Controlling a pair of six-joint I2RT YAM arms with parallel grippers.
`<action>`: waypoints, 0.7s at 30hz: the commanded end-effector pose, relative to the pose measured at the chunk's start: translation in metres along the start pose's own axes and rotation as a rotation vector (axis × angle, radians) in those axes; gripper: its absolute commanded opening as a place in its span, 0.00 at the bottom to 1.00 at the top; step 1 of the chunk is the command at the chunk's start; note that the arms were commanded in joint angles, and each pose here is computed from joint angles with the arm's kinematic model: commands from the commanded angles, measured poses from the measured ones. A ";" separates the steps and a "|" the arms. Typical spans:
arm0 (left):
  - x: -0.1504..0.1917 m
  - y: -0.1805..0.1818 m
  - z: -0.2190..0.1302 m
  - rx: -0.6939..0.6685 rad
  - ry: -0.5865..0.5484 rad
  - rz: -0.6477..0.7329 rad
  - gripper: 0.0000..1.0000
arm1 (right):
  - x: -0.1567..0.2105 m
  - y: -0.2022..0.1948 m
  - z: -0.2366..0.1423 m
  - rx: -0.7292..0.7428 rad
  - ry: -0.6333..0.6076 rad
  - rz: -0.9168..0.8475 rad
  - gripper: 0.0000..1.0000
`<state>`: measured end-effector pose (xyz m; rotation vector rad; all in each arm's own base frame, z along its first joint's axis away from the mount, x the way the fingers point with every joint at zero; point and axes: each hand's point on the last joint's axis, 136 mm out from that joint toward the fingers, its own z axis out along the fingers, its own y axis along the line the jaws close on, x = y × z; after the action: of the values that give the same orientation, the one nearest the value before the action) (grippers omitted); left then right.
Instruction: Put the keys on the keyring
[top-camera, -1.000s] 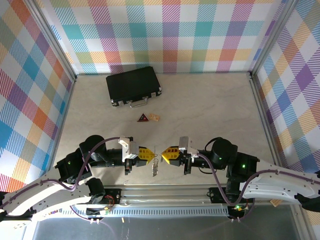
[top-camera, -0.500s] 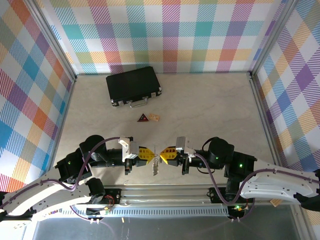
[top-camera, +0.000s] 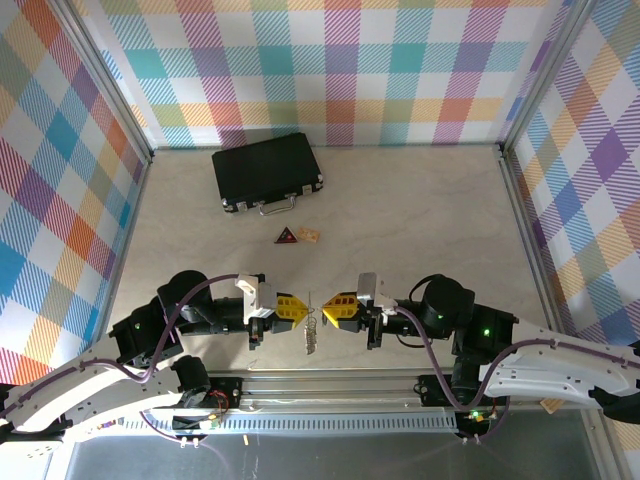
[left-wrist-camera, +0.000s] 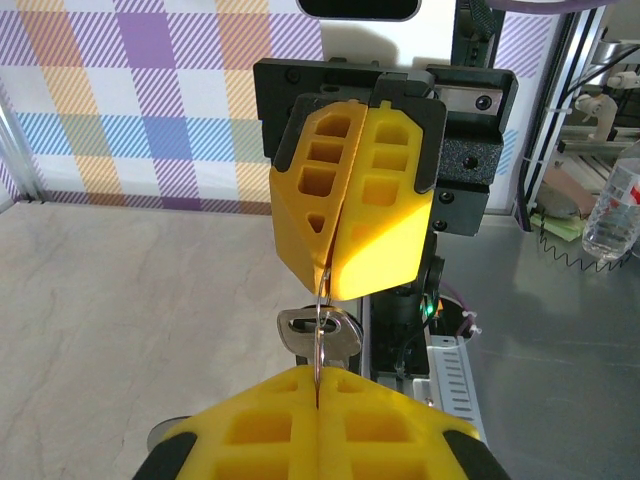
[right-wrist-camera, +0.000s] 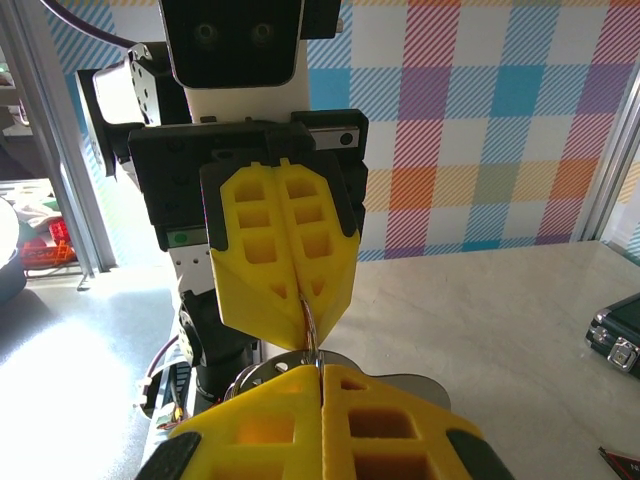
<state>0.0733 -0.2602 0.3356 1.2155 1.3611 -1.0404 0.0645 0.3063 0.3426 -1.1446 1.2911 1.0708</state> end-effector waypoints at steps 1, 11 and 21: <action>-0.017 -0.002 -0.003 -0.002 -0.068 0.023 0.00 | -0.025 0.004 -0.001 -0.020 -0.075 0.005 0.00; -0.017 -0.002 -0.003 0.001 -0.066 0.022 0.00 | -0.026 0.003 0.003 -0.020 -0.075 0.000 0.00; -0.017 0.000 -0.005 -0.015 -0.069 0.027 0.00 | -0.027 0.003 -0.002 -0.018 -0.082 0.001 0.00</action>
<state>0.0745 -0.2600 0.3357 1.2108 1.3634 -1.0345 0.0654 0.3113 0.3414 -1.1475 1.2897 1.0730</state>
